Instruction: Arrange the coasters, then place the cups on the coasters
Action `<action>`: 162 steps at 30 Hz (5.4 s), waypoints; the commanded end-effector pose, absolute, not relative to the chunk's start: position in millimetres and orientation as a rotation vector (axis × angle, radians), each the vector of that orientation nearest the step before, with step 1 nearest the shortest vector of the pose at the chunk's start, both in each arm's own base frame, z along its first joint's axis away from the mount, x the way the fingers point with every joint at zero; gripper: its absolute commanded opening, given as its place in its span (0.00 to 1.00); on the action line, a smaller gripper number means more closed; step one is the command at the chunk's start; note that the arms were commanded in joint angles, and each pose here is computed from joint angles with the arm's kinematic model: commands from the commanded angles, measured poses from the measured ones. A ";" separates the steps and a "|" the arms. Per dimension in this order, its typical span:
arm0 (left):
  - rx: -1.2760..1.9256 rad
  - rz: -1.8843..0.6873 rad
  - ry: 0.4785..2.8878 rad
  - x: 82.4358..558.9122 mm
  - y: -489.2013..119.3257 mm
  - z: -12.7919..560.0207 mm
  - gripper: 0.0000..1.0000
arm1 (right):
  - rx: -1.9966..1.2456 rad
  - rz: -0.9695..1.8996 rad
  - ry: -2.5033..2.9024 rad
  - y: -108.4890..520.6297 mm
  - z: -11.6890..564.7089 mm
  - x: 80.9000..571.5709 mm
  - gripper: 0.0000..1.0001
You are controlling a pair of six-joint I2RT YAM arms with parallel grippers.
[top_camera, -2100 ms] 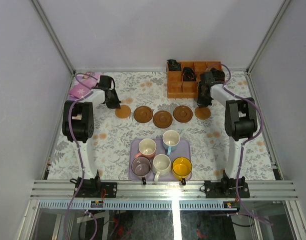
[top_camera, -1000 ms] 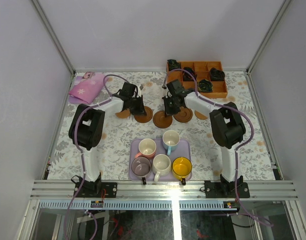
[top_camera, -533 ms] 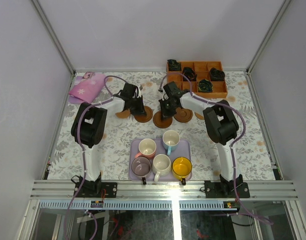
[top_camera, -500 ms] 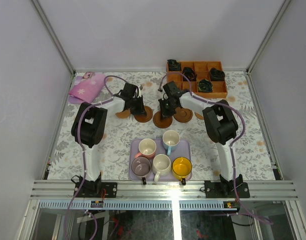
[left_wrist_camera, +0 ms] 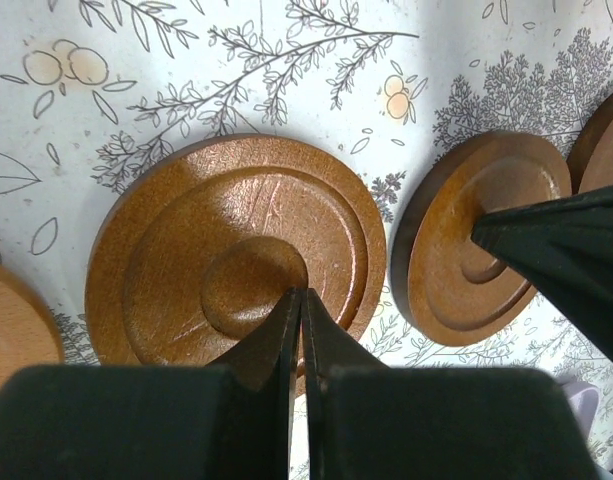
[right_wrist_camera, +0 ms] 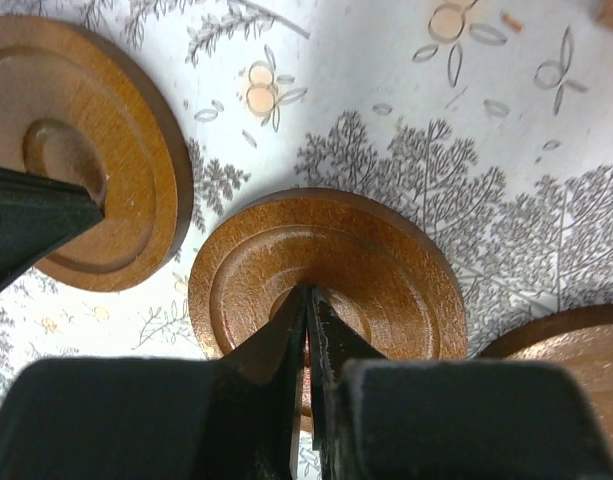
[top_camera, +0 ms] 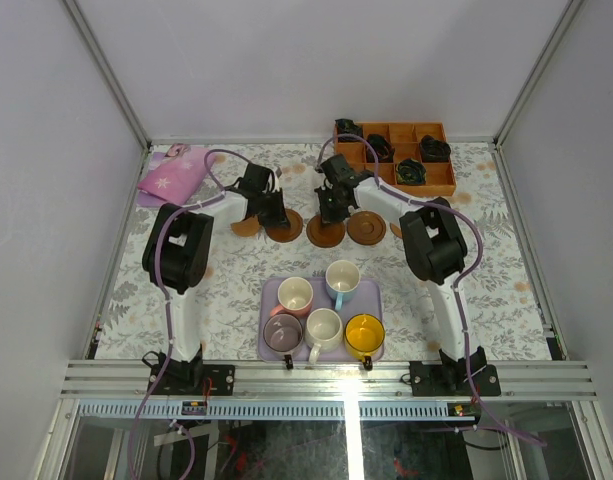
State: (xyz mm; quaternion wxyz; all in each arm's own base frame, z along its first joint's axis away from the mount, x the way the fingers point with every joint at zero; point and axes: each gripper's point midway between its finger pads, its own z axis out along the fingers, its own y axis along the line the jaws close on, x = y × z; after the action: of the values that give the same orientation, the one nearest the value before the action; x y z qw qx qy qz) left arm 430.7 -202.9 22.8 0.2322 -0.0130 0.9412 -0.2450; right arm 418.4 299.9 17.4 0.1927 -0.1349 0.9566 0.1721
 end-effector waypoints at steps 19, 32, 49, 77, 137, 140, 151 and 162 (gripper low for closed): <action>-0.014 -0.729 2.579 445.0 -208.7 22.2 0.00 | -0.356 0.356 2.600 295.2 36.7 452.9 0.06; 0.011 -0.765 2.561 444.7 -213.2 29.7 0.00 | -0.367 0.355 2.547 295.9 59.4 463.9 0.06; 0.073 -0.843 2.331 467.0 -225.4 119.6 0.16 | -0.145 0.114 2.516 190.1 88.6 447.7 0.04; -0.069 -0.792 2.314 464.7 -190.8 112.9 0.28 | -0.099 0.106 2.670 173.7 23.5 428.9 0.03; -0.114 -0.750 2.327 454.7 -171.1 103.0 0.28 | 0.306 -0.075 2.558 53.9 55.1 428.1 0.03; -0.125 -0.739 2.326 454.1 -167.6 102.5 0.28 | 0.319 -0.065 2.576 53.2 45.7 428.2 0.03; -0.160 -0.713 2.332 452.4 -157.8 98.4 0.28 | 0.364 -0.075 2.630 47.8 20.7 426.3 0.03; -0.188 -0.696 2.341 453.5 -149.1 93.6 0.28 | 0.447 -0.140 2.659 28.6 9.7 419.5 0.02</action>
State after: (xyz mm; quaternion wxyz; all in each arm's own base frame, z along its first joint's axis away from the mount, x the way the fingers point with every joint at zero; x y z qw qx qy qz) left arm 444.9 -154.8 78.7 0.3101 -0.0690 0.9099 -0.2667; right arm 424.1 40.8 17.7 0.2347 0.1446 0.9608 -0.0294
